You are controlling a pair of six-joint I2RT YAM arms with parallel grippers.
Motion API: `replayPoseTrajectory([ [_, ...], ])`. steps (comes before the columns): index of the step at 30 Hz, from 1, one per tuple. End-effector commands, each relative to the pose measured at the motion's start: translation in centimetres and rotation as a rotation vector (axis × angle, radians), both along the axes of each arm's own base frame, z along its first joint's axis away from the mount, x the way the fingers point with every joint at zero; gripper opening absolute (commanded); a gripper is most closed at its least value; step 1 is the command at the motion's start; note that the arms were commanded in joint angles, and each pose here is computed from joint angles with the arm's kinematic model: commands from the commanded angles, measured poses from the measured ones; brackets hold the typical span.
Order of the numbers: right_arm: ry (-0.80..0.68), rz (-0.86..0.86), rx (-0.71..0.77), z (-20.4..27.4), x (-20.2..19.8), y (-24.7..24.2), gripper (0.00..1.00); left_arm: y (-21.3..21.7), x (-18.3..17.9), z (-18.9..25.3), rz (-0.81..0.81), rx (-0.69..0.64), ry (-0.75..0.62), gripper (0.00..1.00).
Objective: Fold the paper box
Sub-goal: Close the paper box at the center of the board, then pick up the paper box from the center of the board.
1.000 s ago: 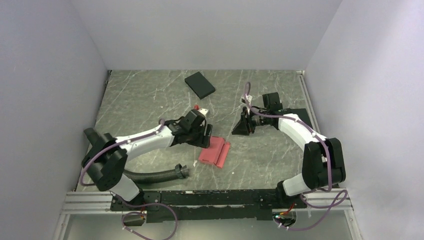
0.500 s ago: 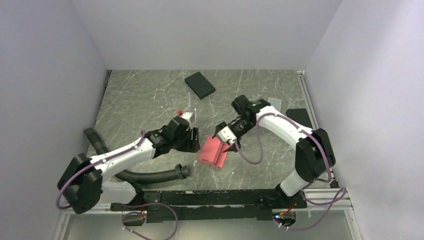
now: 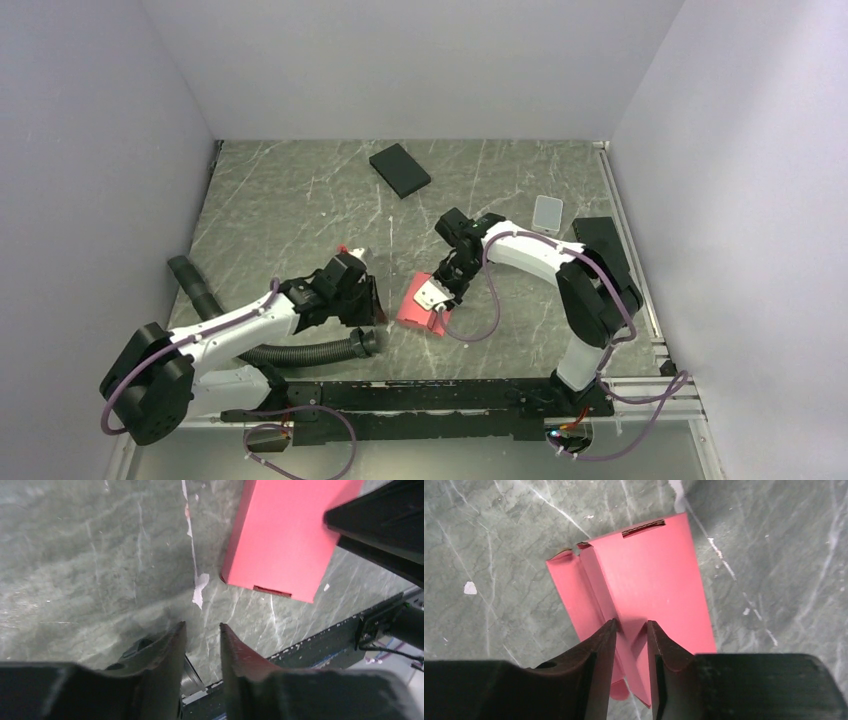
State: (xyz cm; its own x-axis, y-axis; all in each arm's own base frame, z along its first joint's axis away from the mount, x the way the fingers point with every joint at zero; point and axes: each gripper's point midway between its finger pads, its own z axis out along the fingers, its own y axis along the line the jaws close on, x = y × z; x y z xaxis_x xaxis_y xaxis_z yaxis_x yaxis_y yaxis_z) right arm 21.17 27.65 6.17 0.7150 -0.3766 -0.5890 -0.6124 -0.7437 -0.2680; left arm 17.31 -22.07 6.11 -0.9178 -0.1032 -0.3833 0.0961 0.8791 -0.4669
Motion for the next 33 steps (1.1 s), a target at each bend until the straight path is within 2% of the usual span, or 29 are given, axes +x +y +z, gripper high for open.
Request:
replayPoseTrajectory([
  [1,-0.051,-0.046,-0.033,-1.5,0.7,-0.4,0.3,-2.5,-0.9,1.2,-0.009,-0.153,0.07,0.32],
  [4,-0.043,-0.063,-0.056,-2.4,0.2,-1.0,0.26,-4.3,-1.1,0.9,-0.052,-0.232,0.109,0.27],
  [9,-0.035,-0.131,-0.049,-2.7,-0.1,-1.1,0.25,-6.3,-1.2,-0.8,-0.091,-0.277,0.178,0.22],
  [13,0.0,-0.191,-0.054,-2.7,-0.4,-0.9,0.25,-6.9,-0.5,-1.6,-0.095,-0.253,0.187,0.22],
  [15,0.018,-0.22,-0.063,-2.9,-0.7,-0.8,0.24,-6.5,0.1,-2.2,-0.084,-0.201,0.188,0.23],
  [20,0.076,-0.321,-0.078,-2.8,-1.2,-0.5,0.23,-5.2,3.1,-3.0,-0.04,-0.112,0.17,0.24],
  [33,0.276,-0.733,-0.137,-2.4,-0.4,1.4,0.25,-6.6,12.2,-3.2,-0.107,-0.144,0.132,0.25],
])
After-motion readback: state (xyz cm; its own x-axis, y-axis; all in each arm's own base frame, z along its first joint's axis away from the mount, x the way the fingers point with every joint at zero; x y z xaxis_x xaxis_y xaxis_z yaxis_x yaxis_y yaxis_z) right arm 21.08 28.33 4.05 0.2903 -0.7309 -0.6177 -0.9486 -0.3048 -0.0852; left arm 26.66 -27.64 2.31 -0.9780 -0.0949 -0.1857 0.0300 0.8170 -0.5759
